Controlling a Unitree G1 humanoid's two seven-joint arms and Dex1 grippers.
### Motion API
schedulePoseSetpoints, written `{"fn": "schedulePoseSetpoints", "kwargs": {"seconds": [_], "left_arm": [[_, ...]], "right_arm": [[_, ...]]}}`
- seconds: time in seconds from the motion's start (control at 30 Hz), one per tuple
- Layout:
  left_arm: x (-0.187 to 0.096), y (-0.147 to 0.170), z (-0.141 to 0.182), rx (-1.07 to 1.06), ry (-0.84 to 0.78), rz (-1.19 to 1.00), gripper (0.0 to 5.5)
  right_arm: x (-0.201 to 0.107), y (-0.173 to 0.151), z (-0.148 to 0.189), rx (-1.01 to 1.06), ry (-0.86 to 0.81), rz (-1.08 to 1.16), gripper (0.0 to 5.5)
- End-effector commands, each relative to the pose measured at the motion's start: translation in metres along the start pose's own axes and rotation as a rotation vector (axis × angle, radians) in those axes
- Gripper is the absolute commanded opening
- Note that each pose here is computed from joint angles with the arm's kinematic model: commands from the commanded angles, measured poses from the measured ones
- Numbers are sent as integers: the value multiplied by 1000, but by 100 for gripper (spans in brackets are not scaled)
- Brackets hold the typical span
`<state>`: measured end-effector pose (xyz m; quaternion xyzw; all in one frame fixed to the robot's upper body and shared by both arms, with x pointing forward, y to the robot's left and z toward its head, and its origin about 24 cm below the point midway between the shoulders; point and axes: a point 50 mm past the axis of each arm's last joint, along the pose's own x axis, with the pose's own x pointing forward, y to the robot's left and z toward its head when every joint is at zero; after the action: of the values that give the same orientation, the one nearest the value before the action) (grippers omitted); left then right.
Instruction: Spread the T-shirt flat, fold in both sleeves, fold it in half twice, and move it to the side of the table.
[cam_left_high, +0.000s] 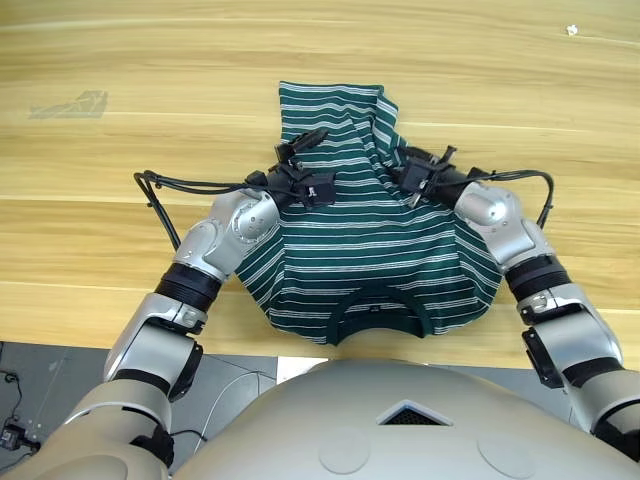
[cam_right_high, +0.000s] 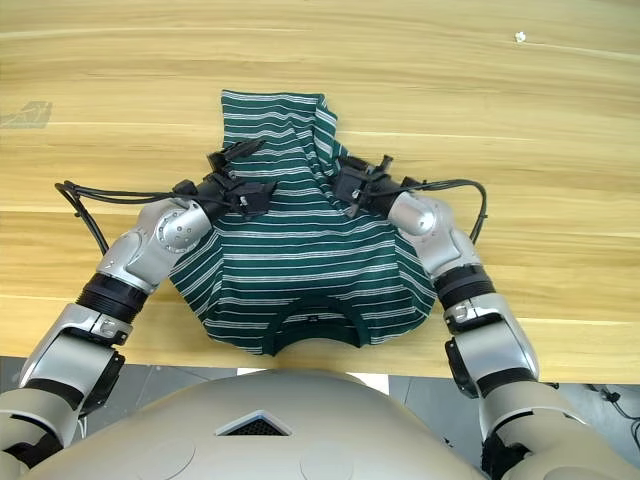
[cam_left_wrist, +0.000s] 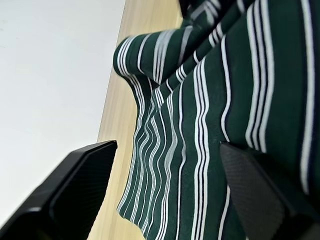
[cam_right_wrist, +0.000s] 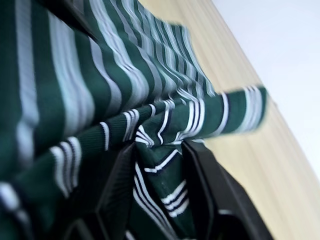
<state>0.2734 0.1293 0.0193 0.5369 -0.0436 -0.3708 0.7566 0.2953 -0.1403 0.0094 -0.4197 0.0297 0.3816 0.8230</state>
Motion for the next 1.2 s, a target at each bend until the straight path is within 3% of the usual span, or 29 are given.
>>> {"fn": "schedulePoseSetpoints", "kwargs": {"seconds": [0.03,0.1,0.57,0.7,0.87,1.07,1.2], "left_arm": [[-6,-21,-6,3,42,-93,383],[-5,-21,-6,10,43,-93,383],[-17,-28,-14,35,79,-109,383],[-31,-24,-16,86,91,-114,383],[-58,-12,-19,130,127,-77,383],[-62,-21,-3,145,96,-104,383],[-61,-23,-2,150,101,-110,383]], "right_arm": [[-9,-16,-32,-32,186,-52,235],[-10,-18,-40,-35,225,-56,270],[-16,-7,-48,10,238,-58,270],[-37,11,-41,-51,209,105,270],[-64,20,-6,-151,131,205,270],[-67,23,1,-166,142,211,270],[-65,16,4,-70,116,177,270]]}}
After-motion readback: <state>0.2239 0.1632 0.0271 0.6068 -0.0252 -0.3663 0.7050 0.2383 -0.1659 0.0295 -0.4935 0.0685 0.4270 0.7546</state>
